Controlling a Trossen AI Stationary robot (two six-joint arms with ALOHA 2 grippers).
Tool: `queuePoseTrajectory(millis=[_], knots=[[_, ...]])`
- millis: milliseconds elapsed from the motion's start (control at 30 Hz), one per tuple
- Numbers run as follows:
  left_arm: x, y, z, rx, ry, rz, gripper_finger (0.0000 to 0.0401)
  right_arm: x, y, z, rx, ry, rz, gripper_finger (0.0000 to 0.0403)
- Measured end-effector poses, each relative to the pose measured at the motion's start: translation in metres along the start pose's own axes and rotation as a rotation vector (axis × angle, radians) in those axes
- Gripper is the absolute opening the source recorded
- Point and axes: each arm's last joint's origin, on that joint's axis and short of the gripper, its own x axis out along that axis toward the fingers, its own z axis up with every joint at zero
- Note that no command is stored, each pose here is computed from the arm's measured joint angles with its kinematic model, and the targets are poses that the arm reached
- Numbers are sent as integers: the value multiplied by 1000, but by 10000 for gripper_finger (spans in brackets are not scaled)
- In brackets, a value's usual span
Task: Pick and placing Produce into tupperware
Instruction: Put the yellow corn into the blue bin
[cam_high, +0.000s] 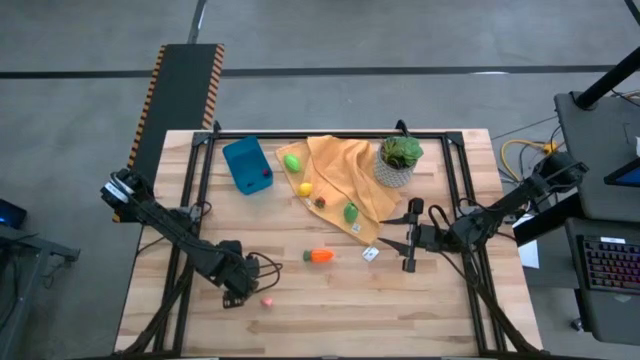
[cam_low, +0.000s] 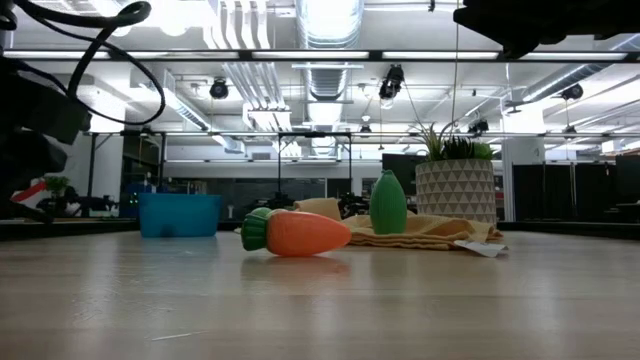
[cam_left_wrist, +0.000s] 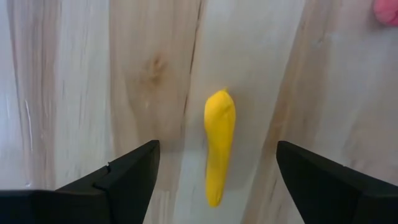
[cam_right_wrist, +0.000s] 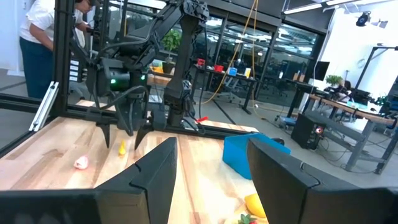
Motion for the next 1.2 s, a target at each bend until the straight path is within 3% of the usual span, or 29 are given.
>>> queuePoseTrajectory(millis=[300,767,1200], knots=[[3,2,-2,0,2,7,291,0,0,0,0,0,0,187],[4,4,-3,-2,5,15,172,0,0,0,0,0,0,187],[5,5,-3,-29,5,15,86,0,0,0,0,0,0,187]])
